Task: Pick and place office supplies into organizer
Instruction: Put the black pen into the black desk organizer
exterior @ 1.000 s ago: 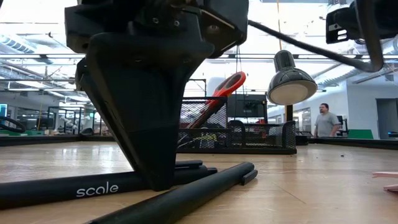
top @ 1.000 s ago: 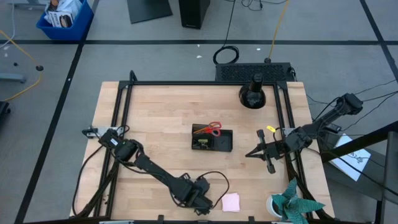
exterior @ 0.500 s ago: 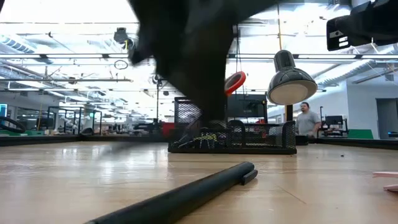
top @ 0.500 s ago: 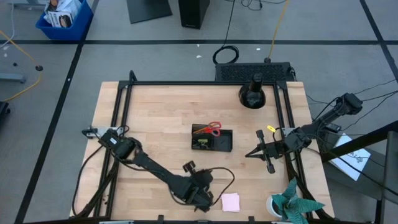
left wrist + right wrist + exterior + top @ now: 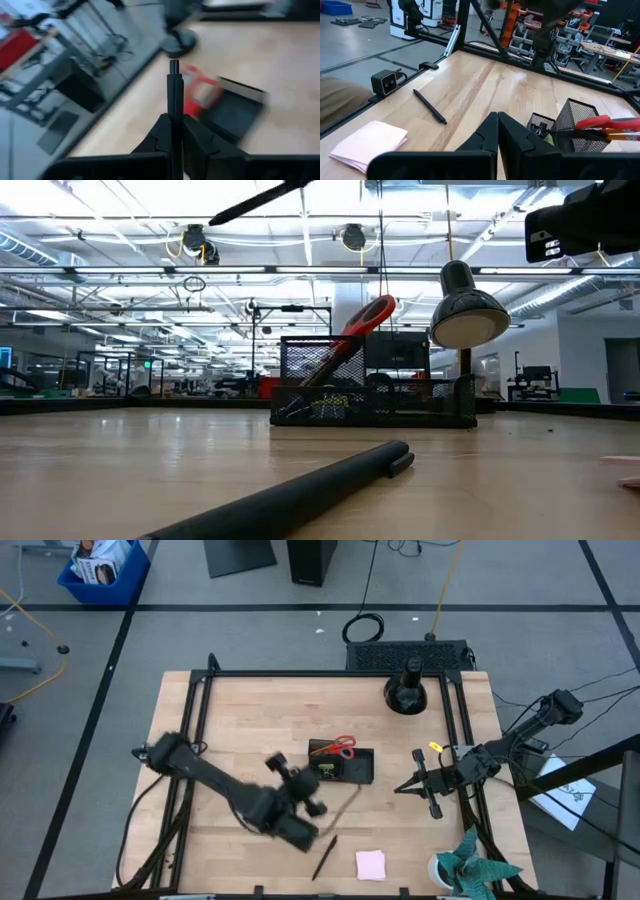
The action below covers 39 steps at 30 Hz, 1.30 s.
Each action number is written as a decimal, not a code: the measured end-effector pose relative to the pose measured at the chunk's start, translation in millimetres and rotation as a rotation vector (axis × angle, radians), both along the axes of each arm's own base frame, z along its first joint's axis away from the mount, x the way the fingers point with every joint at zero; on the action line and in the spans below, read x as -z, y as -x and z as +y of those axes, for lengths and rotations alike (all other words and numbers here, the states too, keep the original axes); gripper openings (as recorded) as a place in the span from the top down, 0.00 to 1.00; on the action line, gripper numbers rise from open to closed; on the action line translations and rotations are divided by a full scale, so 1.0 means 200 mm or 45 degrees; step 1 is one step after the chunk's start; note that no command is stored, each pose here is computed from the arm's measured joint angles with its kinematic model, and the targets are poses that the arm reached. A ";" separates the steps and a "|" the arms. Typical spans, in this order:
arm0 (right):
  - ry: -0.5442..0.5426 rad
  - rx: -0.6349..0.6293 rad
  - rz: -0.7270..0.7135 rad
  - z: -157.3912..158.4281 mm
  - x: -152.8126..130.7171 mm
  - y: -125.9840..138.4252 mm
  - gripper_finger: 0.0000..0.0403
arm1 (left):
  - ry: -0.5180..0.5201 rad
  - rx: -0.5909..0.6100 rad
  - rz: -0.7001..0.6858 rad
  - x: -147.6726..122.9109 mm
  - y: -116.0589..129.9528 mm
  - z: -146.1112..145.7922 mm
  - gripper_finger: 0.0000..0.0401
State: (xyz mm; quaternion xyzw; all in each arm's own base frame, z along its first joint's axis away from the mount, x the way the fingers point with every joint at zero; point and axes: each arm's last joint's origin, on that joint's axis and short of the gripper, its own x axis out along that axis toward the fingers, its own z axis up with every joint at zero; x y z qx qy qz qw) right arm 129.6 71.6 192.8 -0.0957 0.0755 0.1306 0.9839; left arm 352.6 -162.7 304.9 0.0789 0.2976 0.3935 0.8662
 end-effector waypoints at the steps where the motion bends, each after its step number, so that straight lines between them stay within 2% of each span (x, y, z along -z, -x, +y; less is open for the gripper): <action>1: 0.000 -0.001 0.001 0.00 0.00 0.00 1.00 | -0.010 -0.016 -0.018 -0.03 0.03 0.04 0.96; 5: 0.004 -0.001 0.006 0.00 0.00 0.00 1.00 | -0.013 -0.079 -0.094 -0.08 0.14 0.19 0.94; 10: 0.005 0.000 0.005 0.00 0.00 0.00 1.00 | 0.045 -0.084 -0.163 0.00 0.22 0.38 0.93; 12: 0.005 0.000 0.005 0.00 0.00 0.00 1.00 | 0.103 0.008 -0.190 0.04 0.21 0.44 0.94; 15: 0.004 0.001 -0.011 0.00 0.00 0.00 1.00 | 0.174 0.254 -0.301 0.11 0.17 0.52 0.96; 17: 0.005 0.002 -0.028 0.00 -0.01 0.00 1.00 | 0.159 0.395 -0.427 0.14 0.14 0.58 0.96; 23: -0.004 0.000 -0.073 0.00 -0.03 0.00 1.00 | 0.054 0.646 -0.646 0.24 0.13 0.73 0.93; 29: 0.004 0.001 -0.060 0.00 -0.02 0.00 1.00 | 0.065 0.784 -0.755 0.40 0.09 0.83 0.96; 39: 0.041 -0.001 0.007 0.00 0.01 0.00 1.00 | 0.132 0.797 -0.675 0.58 0.03 0.84 0.93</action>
